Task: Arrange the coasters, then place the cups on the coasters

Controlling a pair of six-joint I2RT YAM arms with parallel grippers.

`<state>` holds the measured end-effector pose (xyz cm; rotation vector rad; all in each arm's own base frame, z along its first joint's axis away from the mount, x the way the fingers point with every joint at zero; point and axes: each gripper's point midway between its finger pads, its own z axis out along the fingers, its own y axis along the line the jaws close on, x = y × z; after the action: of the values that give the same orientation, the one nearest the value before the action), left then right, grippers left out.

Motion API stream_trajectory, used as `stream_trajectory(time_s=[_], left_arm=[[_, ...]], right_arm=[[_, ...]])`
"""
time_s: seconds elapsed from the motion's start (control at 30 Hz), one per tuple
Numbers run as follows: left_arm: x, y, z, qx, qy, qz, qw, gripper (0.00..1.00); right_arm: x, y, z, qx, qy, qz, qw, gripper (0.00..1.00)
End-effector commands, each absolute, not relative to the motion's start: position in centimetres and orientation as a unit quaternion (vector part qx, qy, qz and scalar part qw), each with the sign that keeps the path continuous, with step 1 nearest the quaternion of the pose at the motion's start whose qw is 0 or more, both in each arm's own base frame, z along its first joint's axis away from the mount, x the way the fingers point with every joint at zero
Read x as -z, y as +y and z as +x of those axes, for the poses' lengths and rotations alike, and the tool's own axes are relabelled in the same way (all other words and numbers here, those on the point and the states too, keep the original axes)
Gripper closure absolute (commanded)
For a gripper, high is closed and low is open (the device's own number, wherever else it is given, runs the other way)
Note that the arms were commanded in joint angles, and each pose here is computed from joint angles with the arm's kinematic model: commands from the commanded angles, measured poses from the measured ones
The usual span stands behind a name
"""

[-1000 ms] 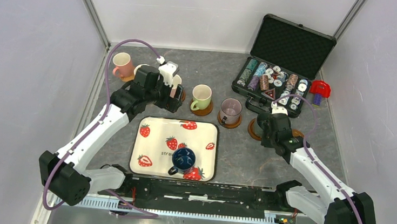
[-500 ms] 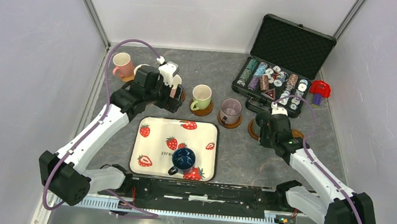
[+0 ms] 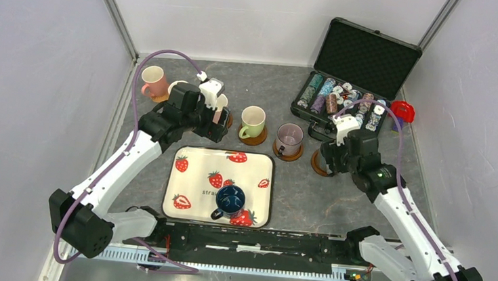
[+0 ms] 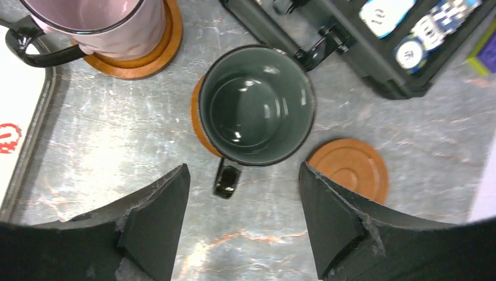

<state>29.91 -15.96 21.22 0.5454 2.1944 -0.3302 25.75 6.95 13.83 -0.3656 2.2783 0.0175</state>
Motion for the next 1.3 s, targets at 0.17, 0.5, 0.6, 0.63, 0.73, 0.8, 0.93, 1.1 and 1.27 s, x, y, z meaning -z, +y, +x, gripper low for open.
stream_trajectory(time_s=[0.17,0.5,0.6,0.63,0.73,0.8,0.93,1.1,1.27], left_arm=[[-23.3,-16.4,31.0,0.134,0.857,0.223,0.444,0.05],[-23.3,-16.5,31.2,0.136,0.857,0.222,0.445,0.05],[-23.4,-16.4,31.2,0.133,0.856,0.222,0.447,0.05],[-23.4,-16.4,31.3,0.132,0.857,0.221,0.446,0.05],[-23.3,-16.2,31.2,0.131,0.857,0.221,0.446,0.05],[-23.2,-16.2,31.1,0.130,0.858,0.219,0.445,0.05],[-23.3,-16.1,30.9,0.130,0.858,0.218,0.445,0.05],[-23.0,-16.0,30.8,0.130,0.860,0.218,0.443,0.05],[-23.0,-16.1,30.6,0.130,0.861,0.227,0.437,0.04]], right_arm=[[-12.4,2.6,25.2,0.102,0.906,-0.212,0.351,0.47],[-9.8,3.1,25.4,0.092,0.914,-0.211,0.334,0.50],[-9.5,3.6,25.2,0.077,0.915,-0.221,0.327,0.46],[-9.4,3.8,25.2,0.071,0.915,-0.226,0.327,0.44],[-9.2,4.2,25.1,0.060,0.915,-0.233,0.325,0.40],[-9.2,4.4,25.1,0.055,0.915,-0.236,0.323,0.38],[-9.1,4.8,25.0,0.044,0.914,-0.241,0.323,0.38],[-9.0,5.2,24.9,0.035,0.913,-0.247,0.321,0.35],[-9.7,5.6,24.8,0.025,0.907,-0.262,0.327,0.32]])
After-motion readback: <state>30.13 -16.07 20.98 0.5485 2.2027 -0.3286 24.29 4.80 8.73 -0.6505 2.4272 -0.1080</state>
